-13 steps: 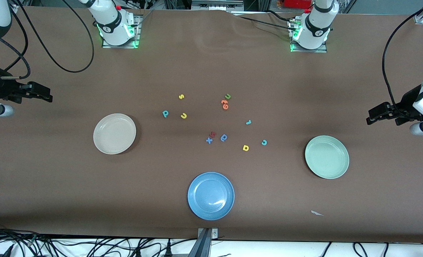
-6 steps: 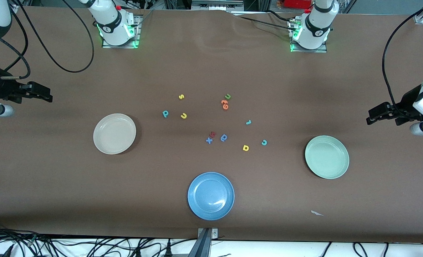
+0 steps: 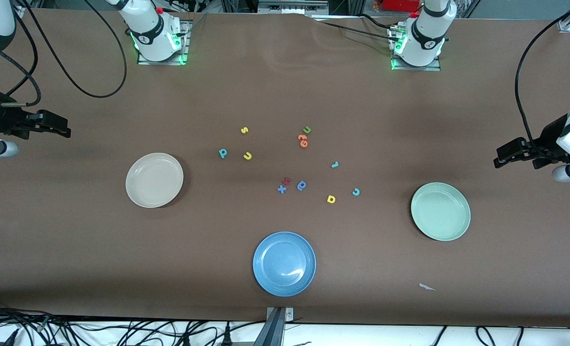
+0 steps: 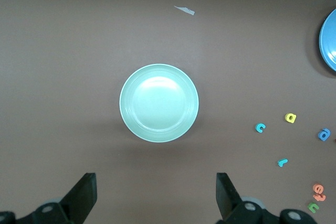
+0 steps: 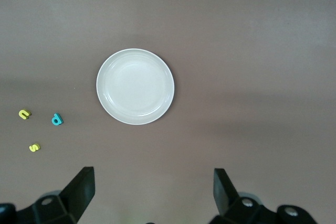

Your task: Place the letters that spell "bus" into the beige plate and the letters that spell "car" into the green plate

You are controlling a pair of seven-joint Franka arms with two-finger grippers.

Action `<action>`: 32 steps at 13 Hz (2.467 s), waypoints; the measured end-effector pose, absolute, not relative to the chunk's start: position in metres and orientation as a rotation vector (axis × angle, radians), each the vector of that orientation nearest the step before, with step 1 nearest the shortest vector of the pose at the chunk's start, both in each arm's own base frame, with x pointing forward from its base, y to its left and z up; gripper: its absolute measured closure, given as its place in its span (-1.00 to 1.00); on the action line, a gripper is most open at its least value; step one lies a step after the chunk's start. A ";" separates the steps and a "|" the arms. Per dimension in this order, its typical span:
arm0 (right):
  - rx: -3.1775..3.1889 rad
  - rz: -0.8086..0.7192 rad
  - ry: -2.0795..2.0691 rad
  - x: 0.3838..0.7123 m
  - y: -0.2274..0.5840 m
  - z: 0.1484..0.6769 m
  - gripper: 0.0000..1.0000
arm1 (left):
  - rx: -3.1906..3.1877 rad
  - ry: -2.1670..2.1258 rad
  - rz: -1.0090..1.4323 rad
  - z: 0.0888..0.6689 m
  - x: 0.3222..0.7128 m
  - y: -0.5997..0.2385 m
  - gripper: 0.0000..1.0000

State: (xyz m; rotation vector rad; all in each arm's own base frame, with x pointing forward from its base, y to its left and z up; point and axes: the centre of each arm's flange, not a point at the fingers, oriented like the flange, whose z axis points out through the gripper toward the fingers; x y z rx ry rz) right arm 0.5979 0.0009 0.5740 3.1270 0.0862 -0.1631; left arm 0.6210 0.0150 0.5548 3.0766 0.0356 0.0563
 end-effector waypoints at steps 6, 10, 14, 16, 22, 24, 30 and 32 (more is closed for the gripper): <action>3.127 -0.163 0.086 0.598 0.001 0.574 -1.00 | 3.077 0.037 0.057 0.555 0.621 0.016 -1.00; 3.127 -0.163 0.086 0.598 0.001 0.574 -1.00 | 3.077 0.038 0.057 0.555 0.621 0.016 -1.00; 3.127 -0.163 0.086 0.598 0.001 0.574 -1.00 | 3.077 0.038 0.057 0.555 0.621 0.016 -1.00; 3.127 -0.163 0.086 0.598 0.001 0.574 -1.00 | 3.077 0.038 0.057 0.555 0.621 0.016 -1.00; 3.127 -0.171 0.086 0.597 0.001 0.573 -1.00 | 3.073 0.014 -0.071 0.501 0.638 0.005 -1.00; 3.126 -0.178 0.085 0.597 0.001 0.572 -1.00 | 3.069 -0.045 -0.136 0.452 0.655 -0.021 -1.00; 3.128 -0.180 0.076 0.597 -0.002 0.572 -1.00 | 3.033 -0.188 -0.160 0.345 0.668 -0.164 -1.00; 3.138 -0.181 0.059 0.597 -0.005 0.571 -1.00 | 3.024 -0.097 -0.136 0.314 0.664 -0.189 -1.00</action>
